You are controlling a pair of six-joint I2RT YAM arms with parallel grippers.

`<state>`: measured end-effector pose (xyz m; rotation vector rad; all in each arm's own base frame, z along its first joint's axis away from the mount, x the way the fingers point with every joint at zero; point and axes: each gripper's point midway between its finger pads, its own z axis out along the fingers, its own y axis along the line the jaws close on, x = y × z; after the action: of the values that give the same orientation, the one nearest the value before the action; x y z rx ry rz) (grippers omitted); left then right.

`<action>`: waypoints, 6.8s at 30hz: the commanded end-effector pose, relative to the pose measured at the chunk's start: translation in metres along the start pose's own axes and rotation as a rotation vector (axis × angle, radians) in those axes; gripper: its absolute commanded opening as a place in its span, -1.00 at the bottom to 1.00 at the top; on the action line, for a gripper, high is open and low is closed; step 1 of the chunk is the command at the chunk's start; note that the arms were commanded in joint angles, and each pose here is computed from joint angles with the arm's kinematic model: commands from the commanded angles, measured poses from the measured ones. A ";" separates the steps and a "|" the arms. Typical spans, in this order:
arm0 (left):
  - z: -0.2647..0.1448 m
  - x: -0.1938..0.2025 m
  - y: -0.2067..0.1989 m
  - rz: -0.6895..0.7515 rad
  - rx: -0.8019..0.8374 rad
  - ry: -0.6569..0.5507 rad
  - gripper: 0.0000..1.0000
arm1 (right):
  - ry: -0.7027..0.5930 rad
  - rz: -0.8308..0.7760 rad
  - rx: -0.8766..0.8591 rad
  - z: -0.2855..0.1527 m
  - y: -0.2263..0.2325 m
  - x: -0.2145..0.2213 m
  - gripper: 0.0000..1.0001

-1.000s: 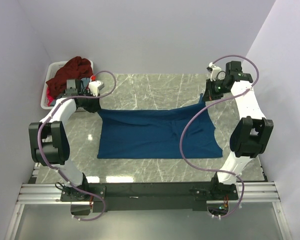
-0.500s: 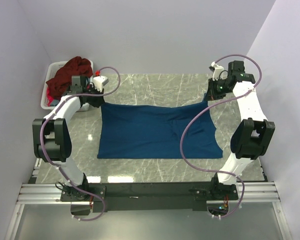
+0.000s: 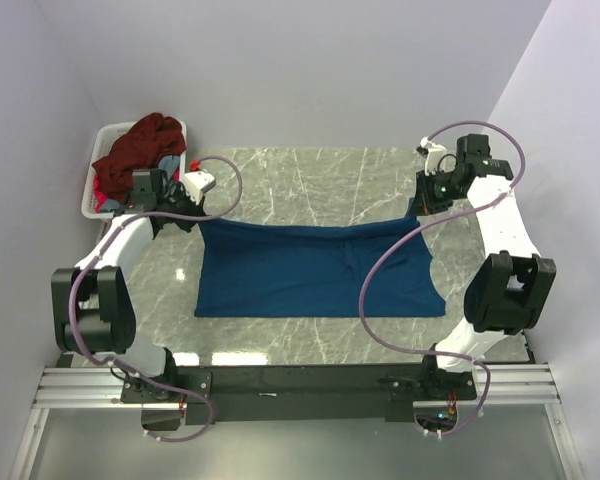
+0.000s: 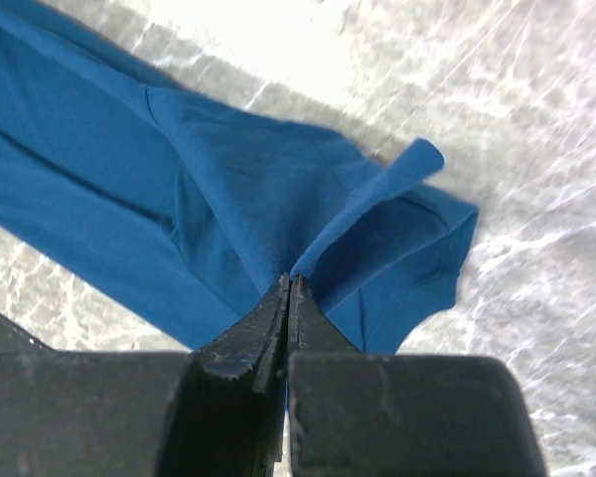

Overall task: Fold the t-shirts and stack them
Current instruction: Fold the tshirt

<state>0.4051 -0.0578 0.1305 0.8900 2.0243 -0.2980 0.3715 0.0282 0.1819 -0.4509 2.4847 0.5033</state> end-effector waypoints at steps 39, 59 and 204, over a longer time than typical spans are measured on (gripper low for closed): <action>-0.023 0.042 -0.032 0.363 0.049 0.027 -0.99 | 0.090 0.047 -0.002 0.008 -0.001 0.074 -1.00; -0.022 0.079 -0.051 0.389 0.108 0.081 -0.95 | 0.194 0.053 0.005 0.021 0.001 0.130 -1.00; -0.035 0.001 -0.133 0.141 0.346 -0.040 0.16 | 0.447 -0.111 -0.469 0.065 0.137 0.128 -1.00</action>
<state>0.2962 -0.1355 0.1303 1.2193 1.9082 -0.5905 0.2724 0.1402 0.0898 -0.8823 2.7395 0.9493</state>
